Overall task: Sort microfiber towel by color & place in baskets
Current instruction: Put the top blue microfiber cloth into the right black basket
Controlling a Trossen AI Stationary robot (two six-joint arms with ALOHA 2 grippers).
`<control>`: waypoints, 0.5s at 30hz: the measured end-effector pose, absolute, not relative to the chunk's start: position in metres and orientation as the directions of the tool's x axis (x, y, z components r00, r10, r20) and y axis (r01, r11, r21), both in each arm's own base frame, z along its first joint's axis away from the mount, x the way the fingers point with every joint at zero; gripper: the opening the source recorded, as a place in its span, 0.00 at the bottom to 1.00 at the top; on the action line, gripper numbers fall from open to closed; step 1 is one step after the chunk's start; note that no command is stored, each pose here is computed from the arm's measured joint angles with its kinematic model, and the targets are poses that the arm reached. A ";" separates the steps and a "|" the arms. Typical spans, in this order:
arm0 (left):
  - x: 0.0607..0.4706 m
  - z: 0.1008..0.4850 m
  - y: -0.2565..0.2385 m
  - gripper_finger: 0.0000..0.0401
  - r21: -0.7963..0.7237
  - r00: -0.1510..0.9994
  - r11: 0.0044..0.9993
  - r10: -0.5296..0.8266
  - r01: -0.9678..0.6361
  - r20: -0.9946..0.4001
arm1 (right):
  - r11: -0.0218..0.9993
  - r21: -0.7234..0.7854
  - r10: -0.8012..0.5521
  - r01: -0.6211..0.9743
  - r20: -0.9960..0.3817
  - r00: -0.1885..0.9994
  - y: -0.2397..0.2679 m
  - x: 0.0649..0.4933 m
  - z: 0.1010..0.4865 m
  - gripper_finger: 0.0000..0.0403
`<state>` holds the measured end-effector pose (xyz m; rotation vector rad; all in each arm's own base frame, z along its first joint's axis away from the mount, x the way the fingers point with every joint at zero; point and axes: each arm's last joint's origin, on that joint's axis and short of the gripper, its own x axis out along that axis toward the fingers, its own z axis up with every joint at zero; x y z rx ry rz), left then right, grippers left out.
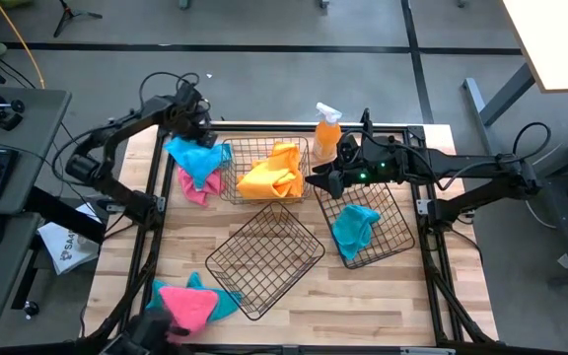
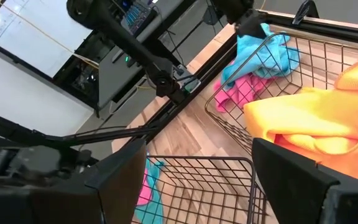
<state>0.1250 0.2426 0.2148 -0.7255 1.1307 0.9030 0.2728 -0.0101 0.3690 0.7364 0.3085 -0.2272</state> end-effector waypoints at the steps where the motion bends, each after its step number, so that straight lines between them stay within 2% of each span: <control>1: 0.124 0.220 0.240 0.42 -0.027 0.171 0.500 0.245 -0.866 -0.954 | 0.720 0.621 -0.095 0.309 -0.354 0.931 -0.010 0.273 0.369 0.72; 5: 0.120 0.241 0.226 0.42 -0.005 0.253 0.687 0.261 -0.726 -0.932 | 0.719 0.621 -0.097 0.311 -0.354 0.930 -0.011 0.273 0.369 0.72; 9: 0.123 0.248 0.200 0.42 -0.040 0.334 0.872 0.145 -0.488 -0.931 | 0.728 0.612 -0.097 0.309 -0.354 0.930 -0.011 0.273 0.369 0.72; 12: 0.124 0.243 0.182 0.42 -0.017 0.312 0.934 0.102 -0.358 -0.944 | 0.736 0.600 -0.106 0.313 -0.354 0.929 -0.011 0.273 0.369 0.72; 15: 0.126 0.233 0.170 0.42 -0.003 0.306 0.951 0.096 -0.309 -0.947 | 0.736 0.598 -0.113 0.318 -0.355 0.928 -0.011 0.273 0.369 0.72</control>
